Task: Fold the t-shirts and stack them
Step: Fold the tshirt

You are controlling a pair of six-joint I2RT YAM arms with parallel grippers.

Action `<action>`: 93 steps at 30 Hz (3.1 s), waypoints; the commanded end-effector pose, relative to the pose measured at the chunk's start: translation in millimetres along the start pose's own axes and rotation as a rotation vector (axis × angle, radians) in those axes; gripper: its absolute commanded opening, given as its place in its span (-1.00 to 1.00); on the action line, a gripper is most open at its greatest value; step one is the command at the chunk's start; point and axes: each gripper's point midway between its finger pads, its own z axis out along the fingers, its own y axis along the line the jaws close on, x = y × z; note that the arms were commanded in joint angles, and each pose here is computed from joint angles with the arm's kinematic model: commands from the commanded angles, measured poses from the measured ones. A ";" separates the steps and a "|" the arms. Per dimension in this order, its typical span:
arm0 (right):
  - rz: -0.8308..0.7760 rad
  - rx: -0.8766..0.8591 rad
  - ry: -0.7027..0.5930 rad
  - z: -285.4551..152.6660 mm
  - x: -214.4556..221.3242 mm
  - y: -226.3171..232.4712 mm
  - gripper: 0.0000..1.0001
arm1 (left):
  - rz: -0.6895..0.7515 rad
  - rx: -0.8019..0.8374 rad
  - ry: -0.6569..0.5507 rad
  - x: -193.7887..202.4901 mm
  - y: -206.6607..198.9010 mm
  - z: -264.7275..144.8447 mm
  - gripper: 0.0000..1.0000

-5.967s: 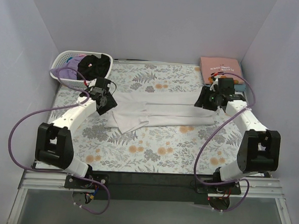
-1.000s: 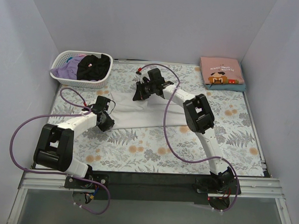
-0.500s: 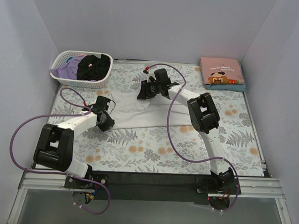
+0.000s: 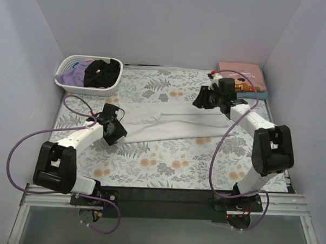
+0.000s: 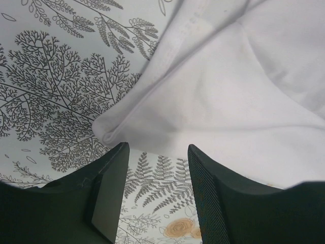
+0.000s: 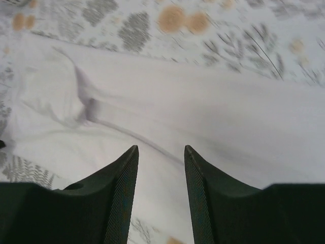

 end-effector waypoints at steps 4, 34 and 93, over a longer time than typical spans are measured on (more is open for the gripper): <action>0.283 0.328 -0.001 -78.8 77.3 -93.7 0.05 | 0.042 0.141 -0.038 -19.0 -32.8 -33.4 0.02; 0.666 0.505 -0.227 -101.3 99.9 -161.0 0.06 | 0.157 0.223 -0.264 -40.4 -22.3 -39.9 0.23; 0.743 0.376 0.193 -139.2 241.8 -115.2 -0.19 | 0.026 -0.150 0.027 -30.7 -5.9 51.3 -0.17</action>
